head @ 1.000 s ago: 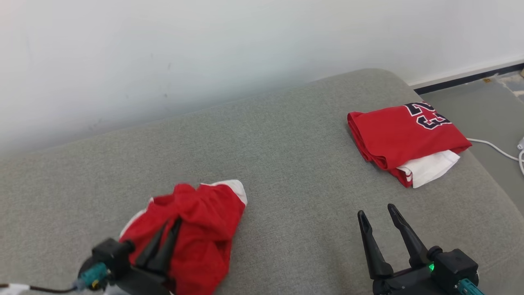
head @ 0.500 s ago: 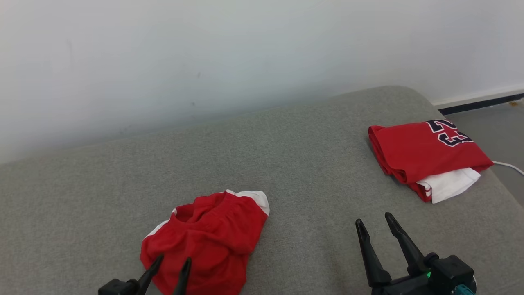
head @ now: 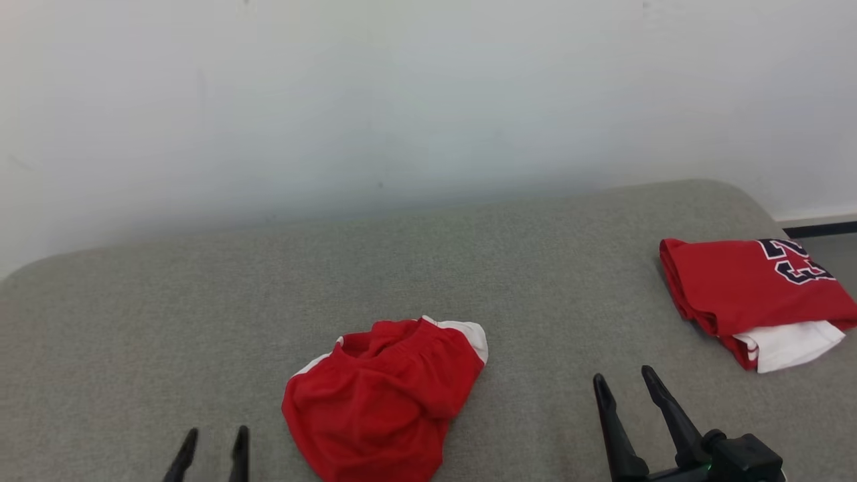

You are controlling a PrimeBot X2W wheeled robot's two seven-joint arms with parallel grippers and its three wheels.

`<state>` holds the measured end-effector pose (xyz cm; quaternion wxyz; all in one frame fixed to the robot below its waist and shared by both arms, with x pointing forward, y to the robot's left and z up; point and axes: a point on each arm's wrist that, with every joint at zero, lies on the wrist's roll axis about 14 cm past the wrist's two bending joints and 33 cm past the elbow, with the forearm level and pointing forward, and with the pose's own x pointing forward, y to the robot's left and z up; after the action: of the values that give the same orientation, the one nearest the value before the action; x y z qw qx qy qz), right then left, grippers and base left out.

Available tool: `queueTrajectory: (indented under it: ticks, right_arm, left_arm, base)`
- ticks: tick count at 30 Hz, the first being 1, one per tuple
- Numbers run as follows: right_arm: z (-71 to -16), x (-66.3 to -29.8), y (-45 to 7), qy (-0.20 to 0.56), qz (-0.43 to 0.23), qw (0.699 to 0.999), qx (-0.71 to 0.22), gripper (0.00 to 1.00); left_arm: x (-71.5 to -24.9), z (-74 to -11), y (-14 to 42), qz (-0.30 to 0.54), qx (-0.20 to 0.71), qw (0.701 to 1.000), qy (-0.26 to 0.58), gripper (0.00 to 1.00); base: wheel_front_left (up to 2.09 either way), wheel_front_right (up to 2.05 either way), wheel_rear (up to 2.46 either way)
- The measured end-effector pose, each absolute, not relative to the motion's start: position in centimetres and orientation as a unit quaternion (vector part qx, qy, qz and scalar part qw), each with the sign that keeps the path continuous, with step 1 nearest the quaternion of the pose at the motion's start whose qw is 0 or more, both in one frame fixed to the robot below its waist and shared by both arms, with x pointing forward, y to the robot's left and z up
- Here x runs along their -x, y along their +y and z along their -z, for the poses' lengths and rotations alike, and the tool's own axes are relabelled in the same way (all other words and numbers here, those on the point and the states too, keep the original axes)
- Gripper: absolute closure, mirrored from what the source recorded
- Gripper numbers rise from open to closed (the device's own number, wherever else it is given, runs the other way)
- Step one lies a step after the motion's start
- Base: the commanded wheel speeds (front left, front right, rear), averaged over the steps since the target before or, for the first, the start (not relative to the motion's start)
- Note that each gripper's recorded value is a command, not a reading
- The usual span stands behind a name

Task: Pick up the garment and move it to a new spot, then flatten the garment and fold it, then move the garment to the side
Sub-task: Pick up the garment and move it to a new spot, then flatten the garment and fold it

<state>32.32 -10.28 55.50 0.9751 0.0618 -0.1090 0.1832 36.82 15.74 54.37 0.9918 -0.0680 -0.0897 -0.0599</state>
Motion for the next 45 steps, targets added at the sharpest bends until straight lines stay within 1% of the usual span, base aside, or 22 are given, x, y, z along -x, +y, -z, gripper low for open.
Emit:
queueTrajectory:
  ticks: [4,8,17,25,32,45]
  right_arm:
    - [-55.8,-32.1,-10.2,-0.114,-0.185,0.974,-0.061,0.00]
    - [-56.0,-31.7,-10.2,-0.120,-0.184,0.974,-0.061,0.00]
    - [-55.5,-30.7,-9.8,-0.114,-0.188,0.974,-0.061,0.00]
    - [-54.4,-29.9,-9.2,-0.097,-0.194,0.974,-0.066,0.00]
    - [-54.2,-29.8,-9.1,-0.094,-0.195,0.974,-0.068,0.00]
    - [-54.0,-29.8,-9.0,-0.091,-0.197,0.974,-0.068,0.00]
  left_arm:
    - [-35.4,-56.2,18.3,0.010,0.061,0.990,-0.125,0.00]
    - [-33.7,-57.4,19.0,0.003,0.065,0.987,-0.148,0.00]
    - [-31.0,-59.1,20.1,-0.010,0.040,0.982,-0.182,0.00]
    - [-29.9,-58.0,19.7,-0.002,0.032,0.986,-0.166,0.00]
    - [-30.0,-57.4,19.2,0.005,0.019,0.988,-0.156,0.00]
    - [-30.1,-56.9,18.5,0.008,0.022,0.989,-0.148,0.00]
  base:
    - [0.00,0.00,0.00]
    - [0.00,0.00,0.00]
    - [0.00,0.00,0.00]
    - [0.00,0.00,0.00]
    - [0.00,0.00,0.00]
    - [0.00,0.00,0.00]
